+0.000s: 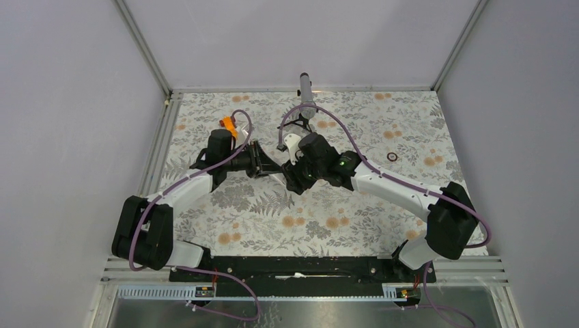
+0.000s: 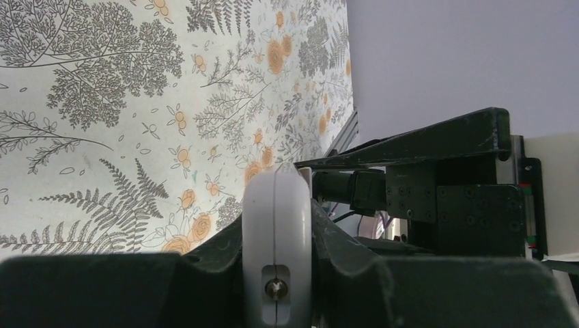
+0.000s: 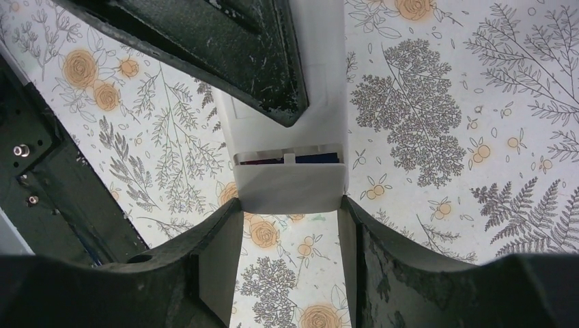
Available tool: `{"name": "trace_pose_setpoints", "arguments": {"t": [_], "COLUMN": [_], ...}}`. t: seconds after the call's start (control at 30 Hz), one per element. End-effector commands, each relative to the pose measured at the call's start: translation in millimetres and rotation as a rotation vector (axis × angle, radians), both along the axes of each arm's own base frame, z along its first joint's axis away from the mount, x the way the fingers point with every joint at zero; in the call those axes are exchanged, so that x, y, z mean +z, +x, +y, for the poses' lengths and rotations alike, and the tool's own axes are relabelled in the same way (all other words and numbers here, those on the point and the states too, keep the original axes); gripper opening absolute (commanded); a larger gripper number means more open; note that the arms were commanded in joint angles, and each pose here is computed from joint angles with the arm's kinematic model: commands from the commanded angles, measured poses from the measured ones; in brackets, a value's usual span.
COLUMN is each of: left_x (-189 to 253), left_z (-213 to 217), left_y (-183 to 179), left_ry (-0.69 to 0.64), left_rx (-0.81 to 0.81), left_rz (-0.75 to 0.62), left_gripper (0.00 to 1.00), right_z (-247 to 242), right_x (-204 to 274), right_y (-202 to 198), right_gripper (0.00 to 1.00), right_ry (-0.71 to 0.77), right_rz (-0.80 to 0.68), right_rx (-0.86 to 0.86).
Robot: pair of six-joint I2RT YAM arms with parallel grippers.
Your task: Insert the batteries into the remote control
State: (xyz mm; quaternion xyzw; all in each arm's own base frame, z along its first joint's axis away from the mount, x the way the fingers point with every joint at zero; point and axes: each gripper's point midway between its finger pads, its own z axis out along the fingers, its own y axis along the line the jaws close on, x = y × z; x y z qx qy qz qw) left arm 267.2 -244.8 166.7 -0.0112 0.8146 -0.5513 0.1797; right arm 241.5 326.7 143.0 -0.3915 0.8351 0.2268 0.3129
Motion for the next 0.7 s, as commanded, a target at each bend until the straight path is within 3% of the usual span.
{"name": "trace_pose_setpoints", "arguments": {"t": [0.0,0.23,0.4,0.67], "left_x": [18,-16,-33,-35], "left_z": [-3,27,43,48], "left_y": [-18,-1,6,8], "left_ry": [-0.003,0.227,0.305,0.318], "left_rx": [-0.109,0.039,0.122,0.144], "left_rz": [-0.064,-0.076,-0.058,-0.059], "left_gripper": [0.00,0.00,0.00,0.00], "right_z": [9,-7,-23,-70], "right_x": [28,23,-2,-67], "right_y": [20,22,8,-11], "right_gripper": [0.55,0.54,0.54,0.54], "right_ry": [0.050,0.003,-0.060,-0.274], "right_rz": [-0.116,-0.135,-0.070,0.033], "right_rx": [0.012,-0.027,-0.040,-0.124]}}
